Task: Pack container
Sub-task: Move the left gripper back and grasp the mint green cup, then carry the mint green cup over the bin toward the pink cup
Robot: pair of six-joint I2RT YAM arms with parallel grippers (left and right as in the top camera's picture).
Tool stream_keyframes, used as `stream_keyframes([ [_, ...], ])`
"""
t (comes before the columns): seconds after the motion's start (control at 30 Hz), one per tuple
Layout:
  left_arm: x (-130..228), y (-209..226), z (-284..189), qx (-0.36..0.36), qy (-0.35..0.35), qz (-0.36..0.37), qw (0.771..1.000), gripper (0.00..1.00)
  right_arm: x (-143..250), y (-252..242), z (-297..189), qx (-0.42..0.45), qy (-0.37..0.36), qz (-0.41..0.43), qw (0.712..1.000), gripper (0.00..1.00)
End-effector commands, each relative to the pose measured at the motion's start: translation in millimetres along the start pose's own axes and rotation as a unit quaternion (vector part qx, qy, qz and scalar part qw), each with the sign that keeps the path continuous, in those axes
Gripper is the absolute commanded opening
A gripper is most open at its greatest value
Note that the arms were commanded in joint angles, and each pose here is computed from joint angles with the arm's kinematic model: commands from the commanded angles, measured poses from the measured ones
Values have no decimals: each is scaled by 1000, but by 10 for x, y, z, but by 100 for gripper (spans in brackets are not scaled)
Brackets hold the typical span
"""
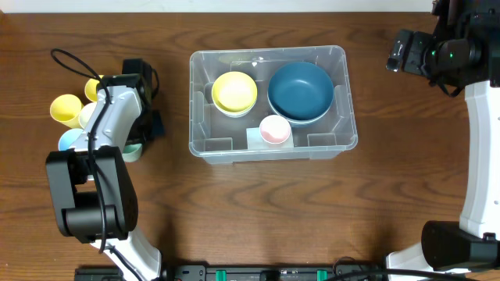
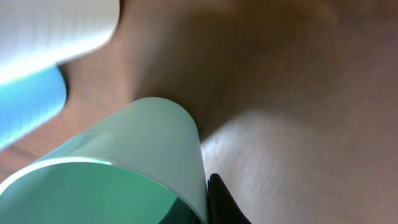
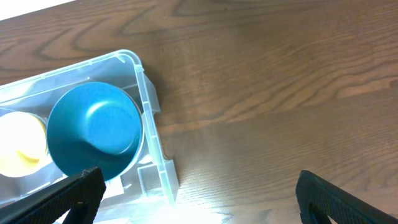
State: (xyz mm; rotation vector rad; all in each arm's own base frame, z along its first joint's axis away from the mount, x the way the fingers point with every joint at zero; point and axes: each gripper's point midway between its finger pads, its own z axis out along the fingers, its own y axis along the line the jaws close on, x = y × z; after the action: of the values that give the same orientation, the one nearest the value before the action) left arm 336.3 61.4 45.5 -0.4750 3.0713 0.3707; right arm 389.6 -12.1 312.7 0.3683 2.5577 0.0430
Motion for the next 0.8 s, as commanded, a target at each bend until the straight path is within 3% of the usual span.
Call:
stream_keyframes([
  [0.0, -81, 77, -314, 6, -26, -10, 1000, 6, -4, -19, -27, 0, -3, 10, 1000, 99],
  [0.13, -28, 158, -865, 35, -63, -18, 997, 6, -3, -18, -27, 0, -3, 10, 1000, 99],
  [0.27, 128, 21, -1443, 130, -120, 5, 984, 6, -3, -18, -27, 0, -3, 10, 1000, 99],
  [0.53, 613, -454, -2495, 260, -263, 143, 918, 6, -3, -18, -27, 0, -3, 10, 1000, 99],
  [0.77, 960, -1123, -2802, 299, -297, 272, 865, 6, -3, -18, -27, 0, -3, 10, 1000, 99],
])
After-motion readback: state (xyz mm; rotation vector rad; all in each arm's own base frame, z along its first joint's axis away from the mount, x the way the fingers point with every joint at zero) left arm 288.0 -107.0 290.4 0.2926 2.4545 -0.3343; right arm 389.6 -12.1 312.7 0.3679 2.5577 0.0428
